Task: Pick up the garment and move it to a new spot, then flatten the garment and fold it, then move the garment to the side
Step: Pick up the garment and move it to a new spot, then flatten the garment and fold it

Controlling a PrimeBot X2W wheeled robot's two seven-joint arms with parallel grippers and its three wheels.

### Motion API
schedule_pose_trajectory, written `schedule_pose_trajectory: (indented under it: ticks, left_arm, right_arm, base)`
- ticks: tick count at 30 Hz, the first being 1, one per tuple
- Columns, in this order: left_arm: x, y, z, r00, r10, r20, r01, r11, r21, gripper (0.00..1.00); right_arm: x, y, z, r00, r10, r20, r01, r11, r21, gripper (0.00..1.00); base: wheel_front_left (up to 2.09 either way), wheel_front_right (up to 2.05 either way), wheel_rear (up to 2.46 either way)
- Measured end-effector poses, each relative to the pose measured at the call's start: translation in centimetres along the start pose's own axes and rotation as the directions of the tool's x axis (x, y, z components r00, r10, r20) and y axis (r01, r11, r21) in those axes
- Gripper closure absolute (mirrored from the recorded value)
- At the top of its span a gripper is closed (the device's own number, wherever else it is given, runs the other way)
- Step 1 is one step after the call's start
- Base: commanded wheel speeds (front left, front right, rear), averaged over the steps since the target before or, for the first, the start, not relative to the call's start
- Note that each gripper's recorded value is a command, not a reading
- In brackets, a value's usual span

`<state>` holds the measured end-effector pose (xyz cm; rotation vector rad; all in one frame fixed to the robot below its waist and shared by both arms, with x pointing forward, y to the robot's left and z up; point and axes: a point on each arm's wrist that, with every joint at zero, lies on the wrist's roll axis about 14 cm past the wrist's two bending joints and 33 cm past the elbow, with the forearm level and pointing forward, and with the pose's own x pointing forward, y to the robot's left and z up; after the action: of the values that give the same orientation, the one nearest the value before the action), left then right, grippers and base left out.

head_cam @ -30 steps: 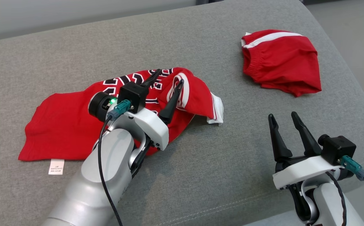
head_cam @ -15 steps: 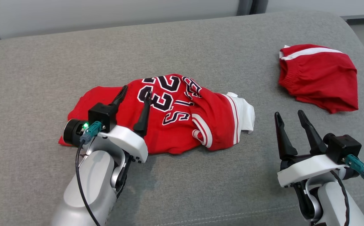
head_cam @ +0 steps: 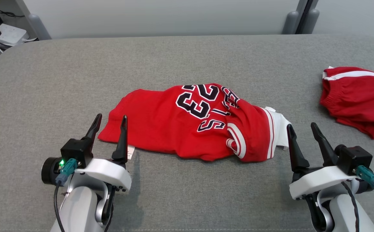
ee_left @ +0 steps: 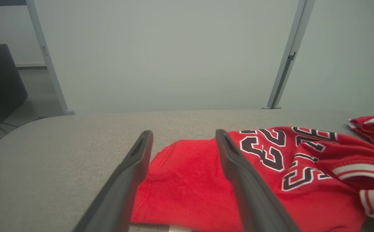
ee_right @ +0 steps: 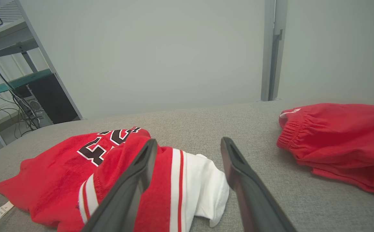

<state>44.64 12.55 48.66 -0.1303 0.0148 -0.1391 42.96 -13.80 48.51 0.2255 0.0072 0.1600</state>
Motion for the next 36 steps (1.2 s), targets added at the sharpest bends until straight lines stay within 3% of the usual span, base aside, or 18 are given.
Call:
schedule_pose_trajectory:
  ticks: [6, 16, 24, 30, 31, 32, 36]
  left_arm:
    - [-2.6, 2.9, -1.0, 0.995, 0.095, -0.022, -0.095, 0.995, -0.016, 0.0]
    - [-4.9, 5.6, -1.3, 0.984, 0.176, -0.03, -0.177, 0.983, -0.043, 0.0]
    - [-6.3, 7.2, -1.1, 0.973, 0.229, -0.026, -0.23, 0.972, -0.041, 0.0]
    - [-6.9, 7.4, -1.4, 0.969, 0.245, -0.036, -0.247, 0.968, -0.047, 0.0]
    - [-6.9, 7.4, -1.4, 0.969, 0.244, -0.036, -0.245, 0.968, -0.048, 0.0]
    - [-6.9, 7.4, -1.4, 0.969, 0.243, -0.037, -0.245, 0.968, -0.05, 0.0]
    - [-6.9, 7.2, -1.6, 0.97, 0.241, -0.042, -0.244, 0.968, -0.06, 0.0]
  right_arm:
    - [-0.1, 1.2, -2.7, 0.996, 0.035, -0.083, -0.035, 0.999, -0.006, 0.0]
    - [0.6, 5.8, -6.6, 0.965, 0.178, -0.194, -0.182, 0.983, -0.004, 0.0]
    - [2.0, 9.2, -7.4, 0.936, 0.284, -0.21, -0.291, 0.957, -0.006, 0.0]
    - [1.9, 8.4, -8.8, 0.929, 0.264, -0.261, -0.284, 0.958, -0.041, 0.0]
    - [1.9, 8.1, -9.0, 0.929, 0.255, -0.268, -0.278, 0.959, -0.049, 0.56]
    - [2.0, 8.0, -8.9, 0.93, 0.252, -0.266, -0.275, 0.96, -0.053, 1.0]
    - [3.8, 9.1, -6.2, 0.944, 0.279, -0.178, -0.292, 0.955, -0.049, 1.0]
  base:
    - [0.0, 0.0, 0.0]
    - [0.0, 0.0, 0.0]
    - [0.0, 0.0, 0.0]
    - [0.0, 0.0, 0.0]
    - [0.0, 0.0, 0.0]
    - [0.0, 0.0, 0.0]
    - [0.0, 0.0, 0.0]
